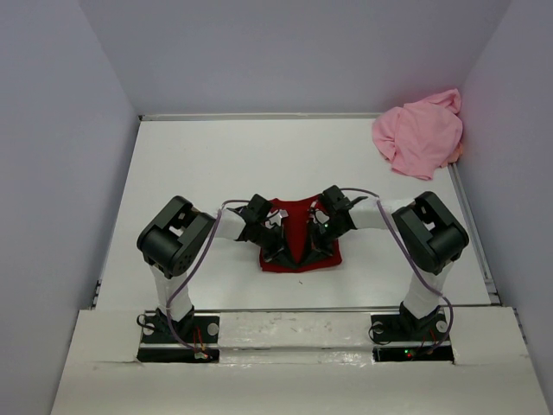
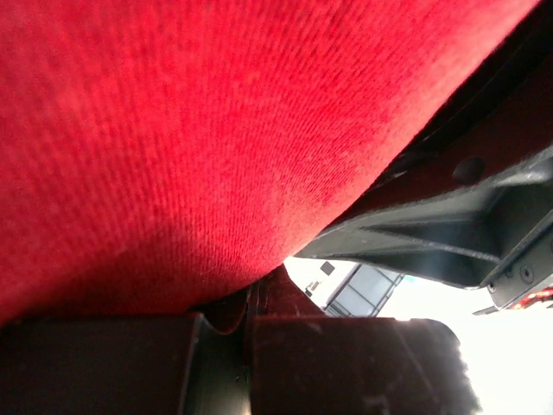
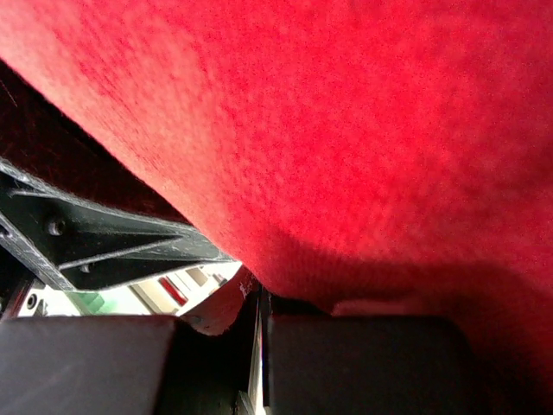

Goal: Fold and stack the t-shirts
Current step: Smooth out wrinkles on the folded tshirt

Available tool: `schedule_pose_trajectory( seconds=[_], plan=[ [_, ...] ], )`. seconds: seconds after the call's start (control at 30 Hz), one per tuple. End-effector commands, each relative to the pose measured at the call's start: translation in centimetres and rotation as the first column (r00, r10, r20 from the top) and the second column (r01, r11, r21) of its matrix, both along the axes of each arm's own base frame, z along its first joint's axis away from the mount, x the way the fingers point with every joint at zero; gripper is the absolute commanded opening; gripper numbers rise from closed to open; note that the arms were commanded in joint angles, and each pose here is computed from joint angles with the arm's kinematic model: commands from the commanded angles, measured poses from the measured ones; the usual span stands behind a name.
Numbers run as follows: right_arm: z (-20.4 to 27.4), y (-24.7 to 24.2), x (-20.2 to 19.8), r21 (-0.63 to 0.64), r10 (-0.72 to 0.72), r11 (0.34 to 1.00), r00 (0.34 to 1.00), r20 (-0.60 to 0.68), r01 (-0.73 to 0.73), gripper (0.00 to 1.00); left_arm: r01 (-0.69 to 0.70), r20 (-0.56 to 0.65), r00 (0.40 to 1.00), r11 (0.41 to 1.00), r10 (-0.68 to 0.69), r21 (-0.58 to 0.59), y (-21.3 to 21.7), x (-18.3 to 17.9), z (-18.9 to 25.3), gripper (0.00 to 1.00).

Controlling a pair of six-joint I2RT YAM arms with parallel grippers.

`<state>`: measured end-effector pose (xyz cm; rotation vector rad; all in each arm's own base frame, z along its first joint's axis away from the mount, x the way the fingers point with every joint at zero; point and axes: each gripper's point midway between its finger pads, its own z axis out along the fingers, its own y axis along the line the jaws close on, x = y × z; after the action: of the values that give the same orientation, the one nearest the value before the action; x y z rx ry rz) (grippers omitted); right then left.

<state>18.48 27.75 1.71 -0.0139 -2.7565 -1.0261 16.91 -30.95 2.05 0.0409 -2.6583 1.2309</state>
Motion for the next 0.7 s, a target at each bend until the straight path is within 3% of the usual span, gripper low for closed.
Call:
schedule_pose_trajectory(
  seconds=[0.0, 0.23, 0.67],
  plan=[
    [-6.1, -9.0, -4.0, -0.433, -0.046, 0.901, 0.994, -0.102, -0.003, 0.00, -0.048, 0.010, 0.999, 0.982, 0.047, 0.182, 3.3, -0.1, -3.4, 0.00],
    [-5.2, -12.4, -2.5, -0.505, -0.089, 0.861, 0.995, -0.036, 0.059, 0.00, -0.052, 0.007, 0.999, 0.980, 0.052, 0.190, 3.4, -0.1, -3.6, 0.00],
    [-2.9, -13.4, -0.7, -0.545, -0.102, 0.834, 0.995, 0.000, 0.085, 0.00, -0.052, 0.006, 0.999, 0.979, 0.052, 0.196, 3.5, 0.0, -3.7, 0.00]
  ],
)
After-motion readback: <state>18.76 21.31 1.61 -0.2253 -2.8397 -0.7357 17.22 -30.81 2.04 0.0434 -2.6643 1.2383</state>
